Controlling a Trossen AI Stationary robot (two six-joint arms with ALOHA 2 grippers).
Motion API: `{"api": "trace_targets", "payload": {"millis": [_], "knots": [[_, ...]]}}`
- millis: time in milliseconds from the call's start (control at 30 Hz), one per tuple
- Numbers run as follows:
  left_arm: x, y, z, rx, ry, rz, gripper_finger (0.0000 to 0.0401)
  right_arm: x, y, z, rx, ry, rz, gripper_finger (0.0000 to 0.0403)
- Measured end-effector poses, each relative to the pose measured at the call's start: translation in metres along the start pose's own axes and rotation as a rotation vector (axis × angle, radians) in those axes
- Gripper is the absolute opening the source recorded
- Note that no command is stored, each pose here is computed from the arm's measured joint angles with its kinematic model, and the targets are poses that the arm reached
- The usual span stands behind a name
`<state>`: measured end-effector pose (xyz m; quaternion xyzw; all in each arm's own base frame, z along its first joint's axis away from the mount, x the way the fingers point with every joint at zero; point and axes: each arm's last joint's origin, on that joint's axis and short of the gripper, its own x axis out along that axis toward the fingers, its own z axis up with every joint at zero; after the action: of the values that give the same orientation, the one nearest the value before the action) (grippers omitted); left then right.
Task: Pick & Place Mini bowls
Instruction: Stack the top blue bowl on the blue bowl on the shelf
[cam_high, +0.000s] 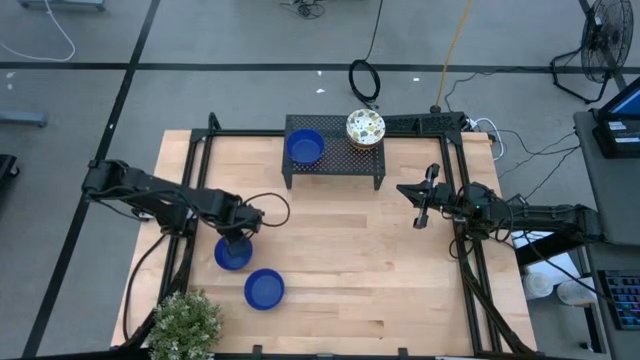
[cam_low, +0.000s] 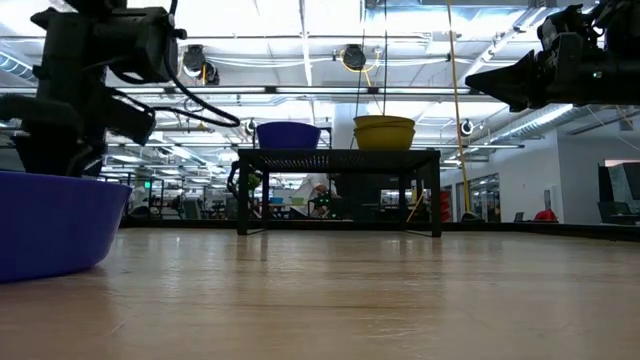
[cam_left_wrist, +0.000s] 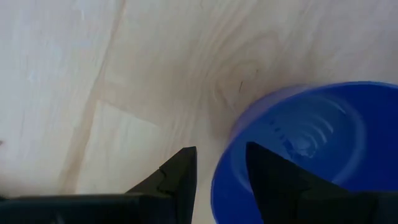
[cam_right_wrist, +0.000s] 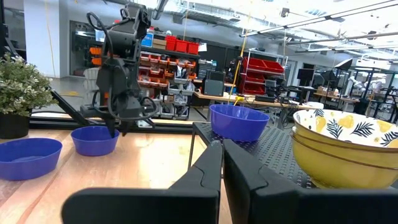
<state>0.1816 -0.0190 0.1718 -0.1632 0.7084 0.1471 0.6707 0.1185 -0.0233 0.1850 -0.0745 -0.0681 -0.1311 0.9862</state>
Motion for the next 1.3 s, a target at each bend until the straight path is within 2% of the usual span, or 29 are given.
{"api": "trace_targets", "payload": {"millis": [133,300,767,900,1067,1133,1300], "knots": [[0.011,0.000,0.002,0.034,-0.061,-0.008,0.0143,0.000,0.000,0.000,0.000,0.000,0.000,0.0002],[0.015,-0.001,0.012,0.089,-0.207,0.008,0.0143,0.000,0.000,0.000,0.000,0.000,0.000,0.0002],[-0.011,0.004,0.068,0.246,-0.800,0.114,0.0143,0.000,0.000,0.000,0.000,0.000,0.000,0.0002],[-0.021,0.011,0.072,0.227,-0.778,0.117,0.0143,0.000,0.000,0.000,0.000,0.000,0.000,0.0002],[-0.032,0.021,0.067,0.201,-0.613,0.139,0.0143,0.000,0.000,0.000,0.000,0.000,0.000,0.0002],[-0.034,0.023,0.064,0.186,-0.539,0.087,0.0143,0.000,0.000,0.000,0.000,0.000,0.000,0.0002],[-0.031,0.023,0.059,0.205,-0.456,-0.046,0.0143,0.000,0.000,0.000,0.000,0.000,0.000,0.0002]]}}
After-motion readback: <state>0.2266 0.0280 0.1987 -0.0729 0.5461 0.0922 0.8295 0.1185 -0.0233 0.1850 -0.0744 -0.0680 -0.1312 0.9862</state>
